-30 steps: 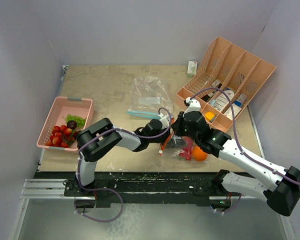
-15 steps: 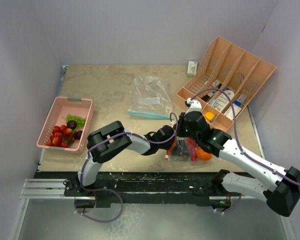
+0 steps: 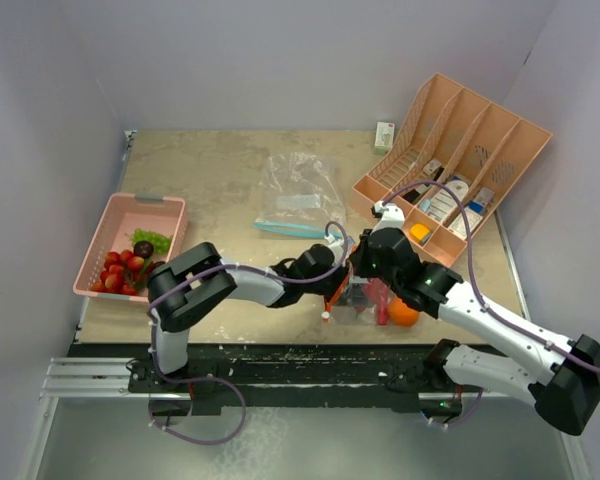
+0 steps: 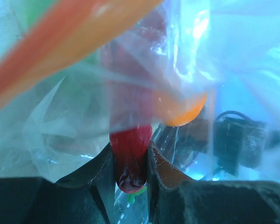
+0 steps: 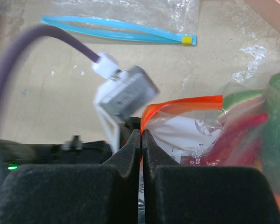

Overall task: Open the zip-top bag and remove the fake food
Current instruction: Pick up the fake vegetable from the zipper food storage bag.

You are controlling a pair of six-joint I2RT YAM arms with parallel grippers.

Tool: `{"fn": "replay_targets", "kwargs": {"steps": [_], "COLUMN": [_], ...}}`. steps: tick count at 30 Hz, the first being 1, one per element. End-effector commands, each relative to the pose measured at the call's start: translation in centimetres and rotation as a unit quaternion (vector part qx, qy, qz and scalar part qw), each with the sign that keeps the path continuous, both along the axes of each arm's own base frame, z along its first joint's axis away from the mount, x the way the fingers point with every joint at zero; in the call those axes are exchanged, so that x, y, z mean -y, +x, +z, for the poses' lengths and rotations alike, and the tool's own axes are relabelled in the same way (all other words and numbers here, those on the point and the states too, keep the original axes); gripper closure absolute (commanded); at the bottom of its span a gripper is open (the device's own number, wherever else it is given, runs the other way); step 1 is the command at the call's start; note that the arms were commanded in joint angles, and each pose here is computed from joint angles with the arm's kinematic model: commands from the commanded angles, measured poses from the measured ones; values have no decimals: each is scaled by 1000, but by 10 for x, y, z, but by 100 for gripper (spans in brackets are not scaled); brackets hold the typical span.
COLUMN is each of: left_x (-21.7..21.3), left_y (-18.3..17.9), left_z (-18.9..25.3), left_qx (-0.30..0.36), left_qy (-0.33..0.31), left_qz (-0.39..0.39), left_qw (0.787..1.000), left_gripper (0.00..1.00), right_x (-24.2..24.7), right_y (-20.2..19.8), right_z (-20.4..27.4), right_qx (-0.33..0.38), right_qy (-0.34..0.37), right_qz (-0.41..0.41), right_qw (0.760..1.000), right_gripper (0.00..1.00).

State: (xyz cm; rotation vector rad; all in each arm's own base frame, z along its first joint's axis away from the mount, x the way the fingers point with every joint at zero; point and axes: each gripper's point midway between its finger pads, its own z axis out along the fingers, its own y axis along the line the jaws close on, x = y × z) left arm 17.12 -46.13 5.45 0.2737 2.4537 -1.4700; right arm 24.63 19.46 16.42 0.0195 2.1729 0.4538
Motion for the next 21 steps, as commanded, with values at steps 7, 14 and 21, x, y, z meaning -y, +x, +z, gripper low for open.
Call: {"fn": "replay_targets", "kwargs": {"steps": [7,14,21], "left_x": [-48,-85,-104], "left_y": [31,41,60], "left_z": [49,48,65], "left_qx": [67,107,120], "left_qy": [-2,72,66], "left_qz": [69,111,159], "left_qw": [995,985,978], "left_gripper": [86,86,86], "right_x": [4,0,-14], "right_y": [9,12,12], "right_z": [-15,-18,-24], "right_qx": [2,-1,-2], "right_qy": [-3,-4,-2], "right_qz": [-28,-23,15], "right_qw": [1000,1000,1000], "right_gripper": [100,100,100]}}
